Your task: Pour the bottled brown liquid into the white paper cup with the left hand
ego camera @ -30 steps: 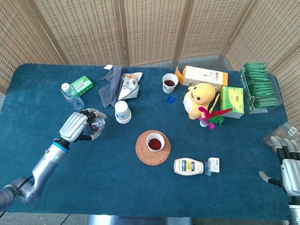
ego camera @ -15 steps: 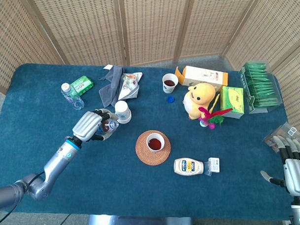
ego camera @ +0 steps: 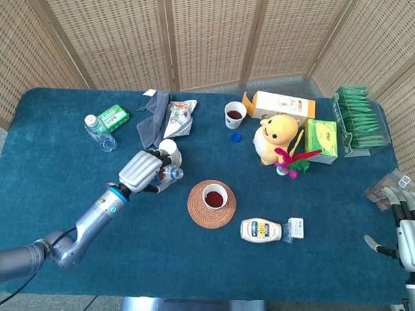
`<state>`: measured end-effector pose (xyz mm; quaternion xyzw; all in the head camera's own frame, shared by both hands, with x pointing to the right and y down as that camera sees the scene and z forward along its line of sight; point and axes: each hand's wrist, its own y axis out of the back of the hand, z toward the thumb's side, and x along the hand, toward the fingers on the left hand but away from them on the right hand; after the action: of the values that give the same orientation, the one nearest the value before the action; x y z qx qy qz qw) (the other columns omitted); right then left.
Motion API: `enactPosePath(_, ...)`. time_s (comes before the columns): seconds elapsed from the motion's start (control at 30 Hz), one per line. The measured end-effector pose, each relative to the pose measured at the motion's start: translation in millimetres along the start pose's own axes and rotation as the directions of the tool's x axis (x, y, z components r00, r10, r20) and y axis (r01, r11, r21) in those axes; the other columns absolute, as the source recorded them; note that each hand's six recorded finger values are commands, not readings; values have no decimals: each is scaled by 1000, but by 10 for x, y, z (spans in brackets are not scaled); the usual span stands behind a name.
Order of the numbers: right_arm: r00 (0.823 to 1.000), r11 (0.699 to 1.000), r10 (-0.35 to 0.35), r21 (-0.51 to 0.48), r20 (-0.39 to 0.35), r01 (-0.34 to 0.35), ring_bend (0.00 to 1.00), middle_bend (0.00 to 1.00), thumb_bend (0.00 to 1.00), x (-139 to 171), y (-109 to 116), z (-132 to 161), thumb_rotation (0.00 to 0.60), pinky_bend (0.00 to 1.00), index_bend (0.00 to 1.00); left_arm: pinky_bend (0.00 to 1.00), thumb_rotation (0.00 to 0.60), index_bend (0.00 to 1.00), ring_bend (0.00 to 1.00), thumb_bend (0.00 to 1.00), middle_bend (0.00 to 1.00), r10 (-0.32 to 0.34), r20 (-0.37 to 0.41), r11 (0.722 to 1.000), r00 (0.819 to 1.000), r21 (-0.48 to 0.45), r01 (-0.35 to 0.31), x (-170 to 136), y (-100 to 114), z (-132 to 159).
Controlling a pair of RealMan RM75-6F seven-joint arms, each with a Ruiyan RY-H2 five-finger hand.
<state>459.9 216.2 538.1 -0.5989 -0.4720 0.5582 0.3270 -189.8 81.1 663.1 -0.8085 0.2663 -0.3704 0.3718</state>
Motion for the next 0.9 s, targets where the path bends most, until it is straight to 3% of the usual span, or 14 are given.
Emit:
enactPosePath(0.5, 1000, 1000, -8, -23, -1, 8, 0, 0, 0, 0, 53, -38, 600, 0, 0, 418, 600, 511, 304, 537, 440, -82, -12, 981, 997, 176, 83, 270, -41, 288)
enactPosePath(0.9, 1000, 999, -9, -43, -10, 8, 0, 0, 0, 10, 71, -33, 600, 0, 0, 413, 600, 514, 304, 538, 438, -125, -5, 938, 992, 326, 119, 369, -61, 458)
